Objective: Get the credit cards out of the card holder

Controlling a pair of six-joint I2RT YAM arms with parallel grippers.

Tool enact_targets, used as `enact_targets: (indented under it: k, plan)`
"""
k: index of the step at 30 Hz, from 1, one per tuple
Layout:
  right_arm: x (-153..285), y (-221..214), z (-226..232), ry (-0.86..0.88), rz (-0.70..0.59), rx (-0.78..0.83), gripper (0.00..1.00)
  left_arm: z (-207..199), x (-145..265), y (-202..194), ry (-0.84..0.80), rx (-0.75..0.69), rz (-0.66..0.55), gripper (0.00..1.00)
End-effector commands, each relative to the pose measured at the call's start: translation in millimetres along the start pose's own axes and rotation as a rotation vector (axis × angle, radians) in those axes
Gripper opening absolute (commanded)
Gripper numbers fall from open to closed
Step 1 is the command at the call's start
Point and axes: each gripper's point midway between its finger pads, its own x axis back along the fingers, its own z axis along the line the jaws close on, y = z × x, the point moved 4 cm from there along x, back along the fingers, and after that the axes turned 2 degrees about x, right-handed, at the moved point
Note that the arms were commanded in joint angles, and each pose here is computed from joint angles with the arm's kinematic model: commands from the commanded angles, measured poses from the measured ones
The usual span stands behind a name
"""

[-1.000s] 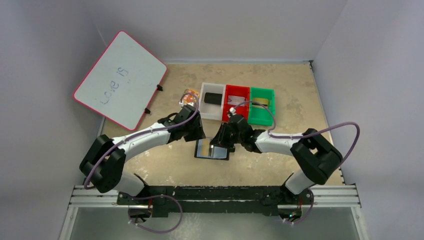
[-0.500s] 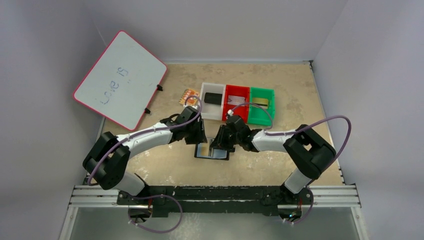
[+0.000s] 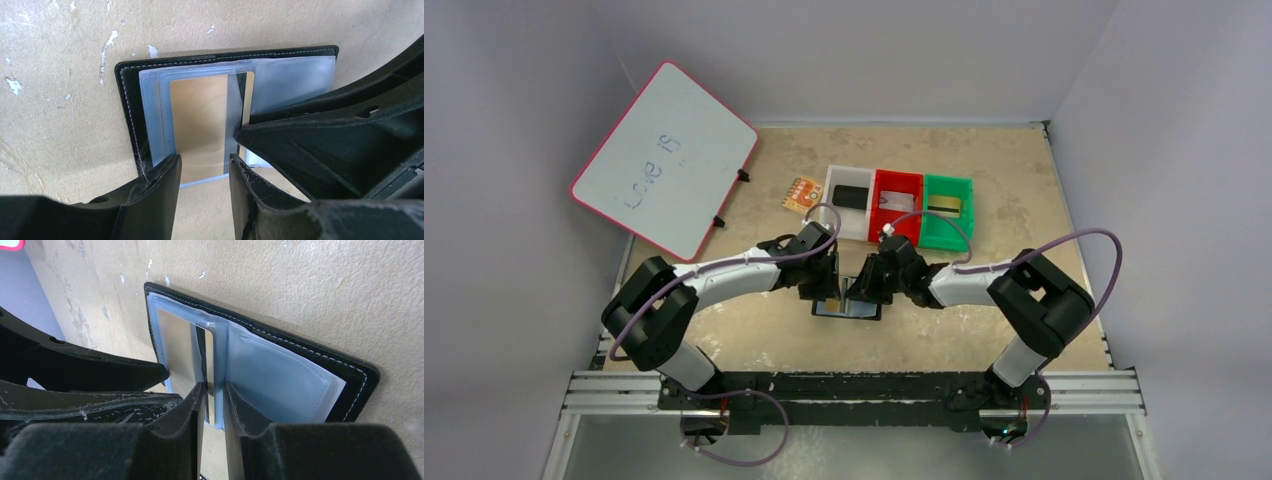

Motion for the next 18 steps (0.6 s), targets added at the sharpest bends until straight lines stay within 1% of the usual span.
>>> enact_targets:
  k: [1, 2, 4, 8, 13, 18]
  plan:
    - [-2, 1, 1, 0.019, -0.002, -0.021, 0.22, 2, 1, 9, 0.039, -0.015, -0.039, 0.40]
    - [-3, 1, 2, 0.022, -0.001, -0.021, 0.22, 1, 0, 8, 0.037, -0.018, -0.037, 0.40]
    - [-3, 2, 4, 0.030, 0.000, -0.023, 0.22, -1, -1, 5, 0.019, -0.028, -0.015, 0.33]
    - [-1, 2, 8, 0.065, -0.008, -0.040, 0.22, 1, -4, -2, 0.027, -0.042, 0.007, 0.24]
    - [1, 5, 9, 0.087, -0.018, -0.055, 0.21, 8, -6, -8, 0.056, -0.050, 0.016, 0.19]
    - [2, 3, 4, 0.088, -0.019, -0.068, 0.10, 20, -7, -10, 0.129, -0.065, 0.012, 0.13]
